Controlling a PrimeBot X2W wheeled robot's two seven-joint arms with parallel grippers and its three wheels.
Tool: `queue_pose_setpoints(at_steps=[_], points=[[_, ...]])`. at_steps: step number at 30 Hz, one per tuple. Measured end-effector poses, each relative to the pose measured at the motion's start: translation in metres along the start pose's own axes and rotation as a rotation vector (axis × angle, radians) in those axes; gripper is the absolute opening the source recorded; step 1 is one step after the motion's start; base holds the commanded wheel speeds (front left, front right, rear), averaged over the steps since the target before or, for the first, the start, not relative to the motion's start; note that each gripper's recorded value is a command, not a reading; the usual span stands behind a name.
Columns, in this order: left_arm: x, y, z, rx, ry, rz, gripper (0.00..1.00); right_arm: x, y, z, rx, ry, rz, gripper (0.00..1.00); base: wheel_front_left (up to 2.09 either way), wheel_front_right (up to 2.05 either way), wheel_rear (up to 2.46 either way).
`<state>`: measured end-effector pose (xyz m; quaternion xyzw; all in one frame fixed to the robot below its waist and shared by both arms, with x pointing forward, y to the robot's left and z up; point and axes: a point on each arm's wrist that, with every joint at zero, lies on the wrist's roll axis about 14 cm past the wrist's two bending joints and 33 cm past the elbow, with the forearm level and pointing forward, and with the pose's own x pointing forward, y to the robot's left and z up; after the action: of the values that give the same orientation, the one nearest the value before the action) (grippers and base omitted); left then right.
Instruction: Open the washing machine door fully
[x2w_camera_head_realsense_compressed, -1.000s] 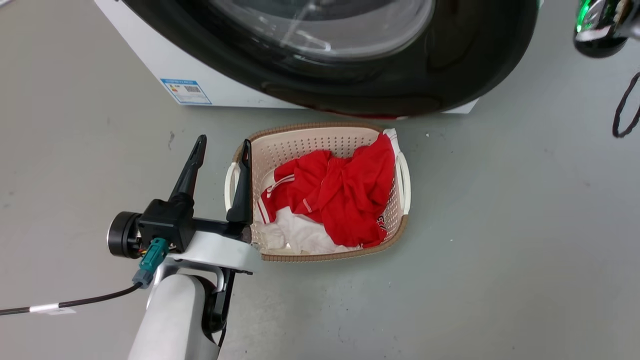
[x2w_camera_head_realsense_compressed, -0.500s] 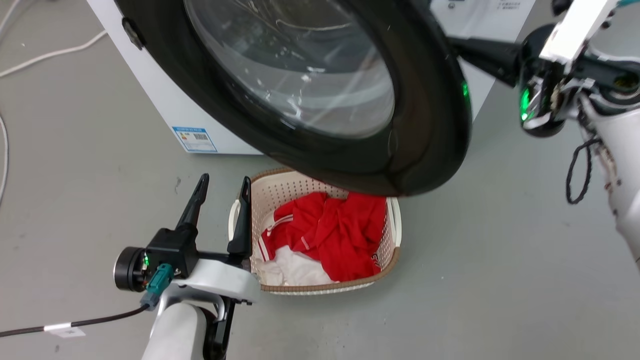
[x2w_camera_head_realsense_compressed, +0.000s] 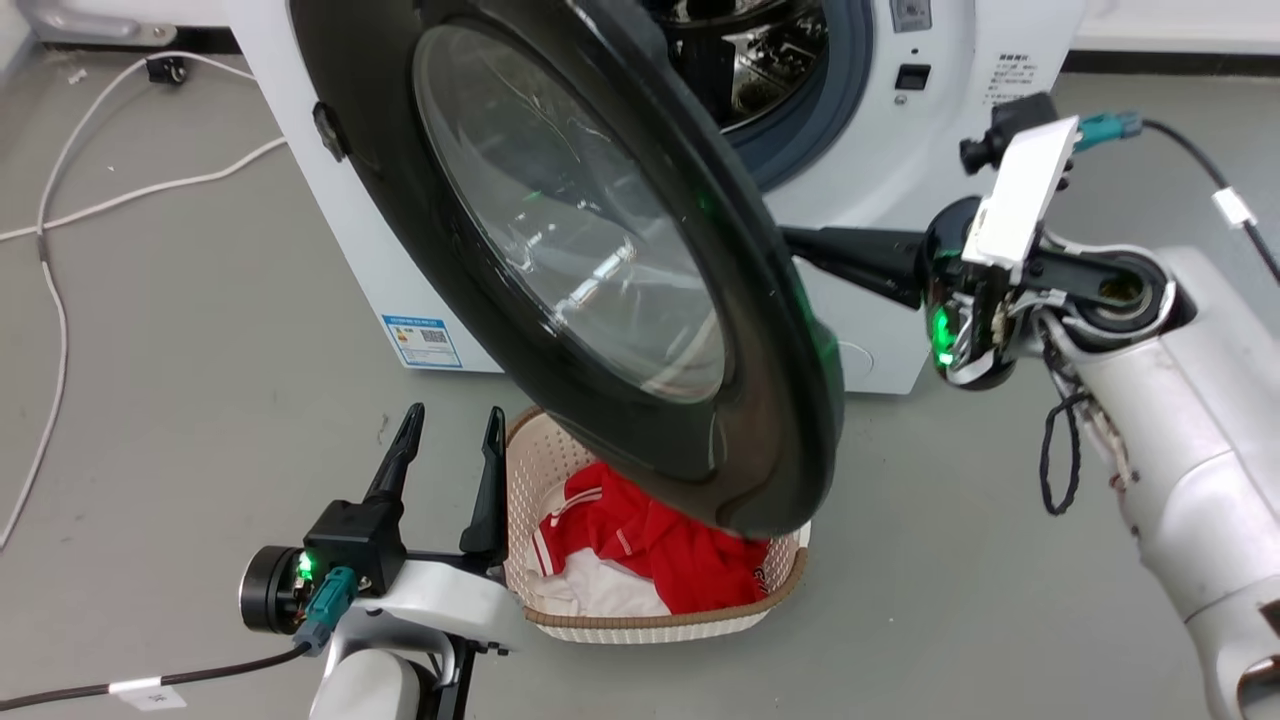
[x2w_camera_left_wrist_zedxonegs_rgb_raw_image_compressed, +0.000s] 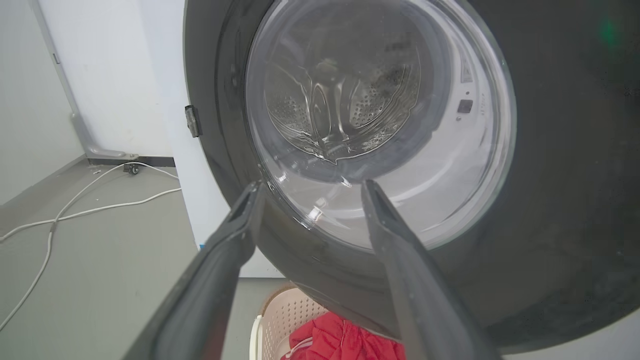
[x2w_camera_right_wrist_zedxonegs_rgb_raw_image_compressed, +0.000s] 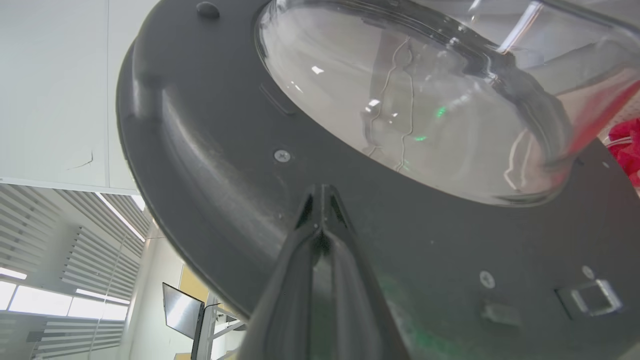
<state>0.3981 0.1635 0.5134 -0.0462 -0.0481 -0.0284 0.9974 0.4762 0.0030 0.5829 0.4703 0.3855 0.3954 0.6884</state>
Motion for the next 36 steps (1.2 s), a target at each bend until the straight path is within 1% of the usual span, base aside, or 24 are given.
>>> queue_pose_setpoints(at_steps=[9, 15, 25, 28, 29, 30, 31, 32, 36], points=[[-0.013, 0.004, 0.005, 0.004, -0.008, 0.017, 1.0, 0.012, 0.017, -0.039, -0.002, 0.068, 0.07, 0.0, 0.0, 0.0, 0.0], [-0.017, 0.005, 0.007, 0.004, -0.013, 0.022, 1.0, 0.016, 0.022, -0.06, -0.009, 0.099, 0.097, 0.0, 0.0, 0.0, 0.0], [-0.017, 0.002, 0.007, 0.003, -0.013, 0.015, 1.0, 0.021, 0.029, -0.077, -0.014, 0.104, 0.132, 0.0, 0.0, 0.0, 0.0], [-0.018, 0.001, 0.007, 0.001, -0.013, 0.011, 1.0, 0.021, 0.03, -0.076, -0.022, 0.069, 0.134, 0.0, 0.0, 0.0, 0.0], [-0.019, -0.001, 0.007, 0.0, -0.013, 0.008, 1.0, 0.018, 0.032, -0.068, -0.05, 0.005, 0.134, 0.0, 0.0, 0.0, 0.0], [-0.02, -0.001, 0.006, -0.001, -0.012, 0.007, 1.0, 0.016, 0.035, -0.063, -0.052, -0.034, 0.146, 0.0, 0.0, 0.0, 0.0], [-0.02, -0.001, 0.006, -0.001, -0.012, 0.007, 1.0, 0.016, 0.035, -0.063, -0.052, -0.034, 0.146, 0.0, 0.0, 0.0, 0.0], [-0.021, -0.001, 0.006, -0.001, -0.011, 0.007, 1.0, 0.012, 0.037, -0.056, -0.051, -0.082, 0.156, 0.0, 0.0, 0.0, 0.0], [-0.024, -0.002, 0.009, -0.002, -0.017, 0.007, 1.0, -0.013, 0.025, -0.035, -0.056, -0.262, 0.137, 0.0, 0.0, 0.0, 0.0]])
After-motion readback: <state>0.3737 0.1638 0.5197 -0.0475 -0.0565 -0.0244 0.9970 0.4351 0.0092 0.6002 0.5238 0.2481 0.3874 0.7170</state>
